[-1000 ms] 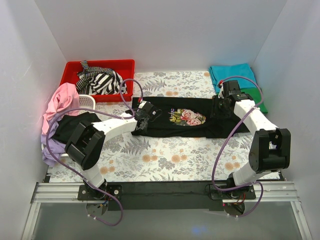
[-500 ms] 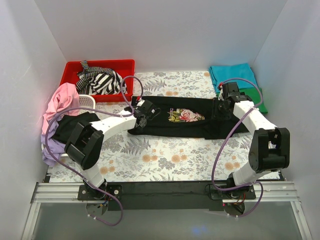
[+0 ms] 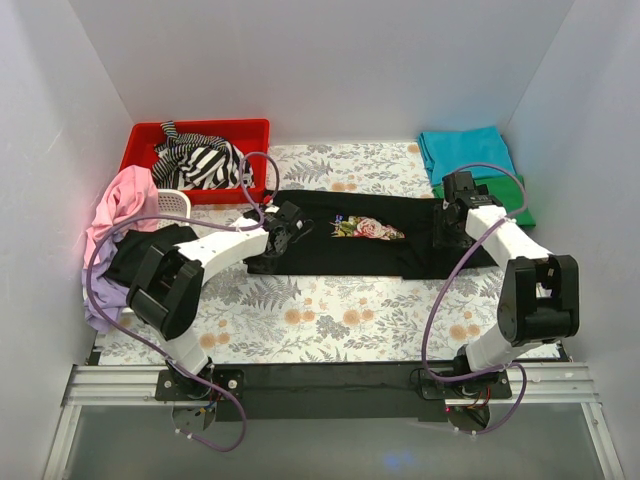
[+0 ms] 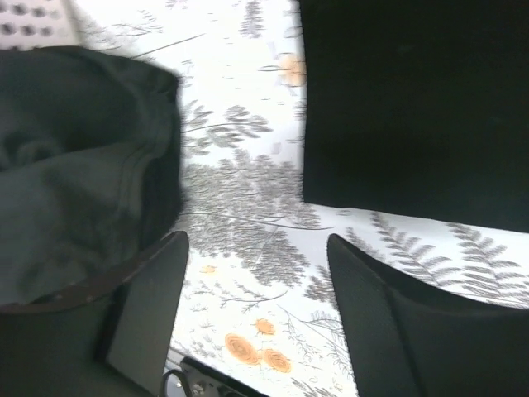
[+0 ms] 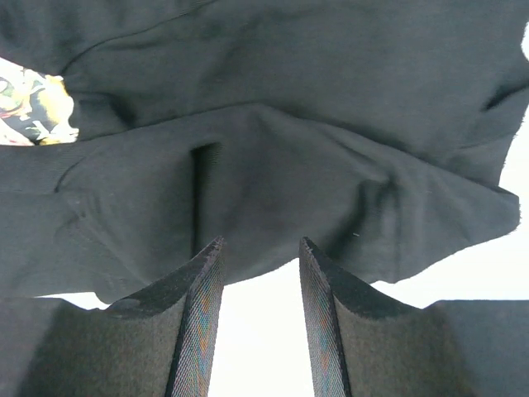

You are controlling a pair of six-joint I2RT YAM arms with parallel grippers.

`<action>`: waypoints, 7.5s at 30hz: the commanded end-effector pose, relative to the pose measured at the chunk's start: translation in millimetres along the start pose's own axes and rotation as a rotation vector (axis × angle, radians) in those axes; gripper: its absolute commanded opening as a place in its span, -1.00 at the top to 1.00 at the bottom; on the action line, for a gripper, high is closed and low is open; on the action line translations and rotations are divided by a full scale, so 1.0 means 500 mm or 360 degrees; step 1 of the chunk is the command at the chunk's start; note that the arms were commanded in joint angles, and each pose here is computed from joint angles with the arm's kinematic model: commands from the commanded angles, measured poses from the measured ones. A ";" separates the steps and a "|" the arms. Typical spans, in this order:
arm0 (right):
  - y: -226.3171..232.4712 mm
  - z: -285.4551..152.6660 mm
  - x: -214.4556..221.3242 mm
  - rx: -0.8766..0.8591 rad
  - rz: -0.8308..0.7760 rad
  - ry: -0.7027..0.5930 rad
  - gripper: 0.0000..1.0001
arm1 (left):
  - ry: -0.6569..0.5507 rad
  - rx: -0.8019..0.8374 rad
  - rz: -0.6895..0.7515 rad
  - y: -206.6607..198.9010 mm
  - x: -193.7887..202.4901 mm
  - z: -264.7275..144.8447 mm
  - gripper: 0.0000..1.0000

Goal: Fold and stack the t-shirts
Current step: Fold the tshirt

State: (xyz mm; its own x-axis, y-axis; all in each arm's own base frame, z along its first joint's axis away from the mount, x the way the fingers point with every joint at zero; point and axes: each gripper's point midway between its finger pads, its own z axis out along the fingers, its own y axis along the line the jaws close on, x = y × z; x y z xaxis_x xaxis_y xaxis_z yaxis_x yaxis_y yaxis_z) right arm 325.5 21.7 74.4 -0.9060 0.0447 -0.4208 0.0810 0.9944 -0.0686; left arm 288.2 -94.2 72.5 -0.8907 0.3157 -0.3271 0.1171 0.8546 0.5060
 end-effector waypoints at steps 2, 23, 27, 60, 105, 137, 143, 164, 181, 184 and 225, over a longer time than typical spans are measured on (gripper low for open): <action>-0.036 -0.069 -0.055 0.0111 0.0020 -0.0209 0.06 | -0.0157 -0.0193 -0.0166 0.070 -0.048 -0.041 -0.37; 0.143 -0.046 0.105 -0.0729 0.0195 -0.0088 -0.16 | -0.0353 0.1022 -0.0137 -0.305 -0.223 -0.028 -0.54; 0.127 -0.027 0.114 -0.0637 0.0193 -0.0092 -0.18 | -0.0325 0.0992 -0.0134 -0.310 -0.207 -0.006 -0.54; 0.037 -0.099 -0.046 -0.0245 0.0191 -0.0500 0.97 | -0.0305 0.0873 -0.0093 -0.290 -0.177 0.026 -0.57; 0.124 -0.038 0.099 -0.0673 0.0726 -0.0432 -0.43 | -0.0172 0.0828 -0.0017 -0.276 -0.140 0.047 -0.57; 0.070 -0.037 0.081 -0.0473 0.0931 -0.0591 -0.36 | -0.0138 0.0860 -0.0007 -0.286 -0.125 0.052 -0.56; 0.064 -0.022 0.086 -0.0429 0.0930 -0.0581 -0.19 | -0.0136 0.0860 -0.0004 -0.289 -0.126 0.053 -0.56; 0.003 -0.087 0.029 -0.0256 0.0852 -0.0870 0.97 | -0.0116 0.0826 0.0013 -0.285 -0.118 0.063 -0.56; -0.055 -0.123 -0.202 0.0176 0.0570 -0.0973 0.97 | -0.0113 0.0815 0.0033 -0.280 -0.114 0.064 -0.56; -0.069 -0.107 -0.216 0.0274 0.0580 -0.0947 0.97 | -0.0111 0.0807 0.0039 -0.278 -0.113 0.066 -0.55; 0.161 -0.016 -0.186 -0.0787 0.0155 -0.0430 0.01 | -0.0528 0.0895 -0.0174 -0.231 -0.319 -0.011 -0.58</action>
State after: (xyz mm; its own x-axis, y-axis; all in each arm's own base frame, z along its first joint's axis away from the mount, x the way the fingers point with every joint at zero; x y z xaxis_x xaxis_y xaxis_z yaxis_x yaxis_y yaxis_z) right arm 443.6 42.3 157.0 -0.6014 0.2103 -0.7708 0.0426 0.9718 0.2319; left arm 386.2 -232.8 36.6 -0.8007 0.2578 -0.5407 0.3114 0.9503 -0.0080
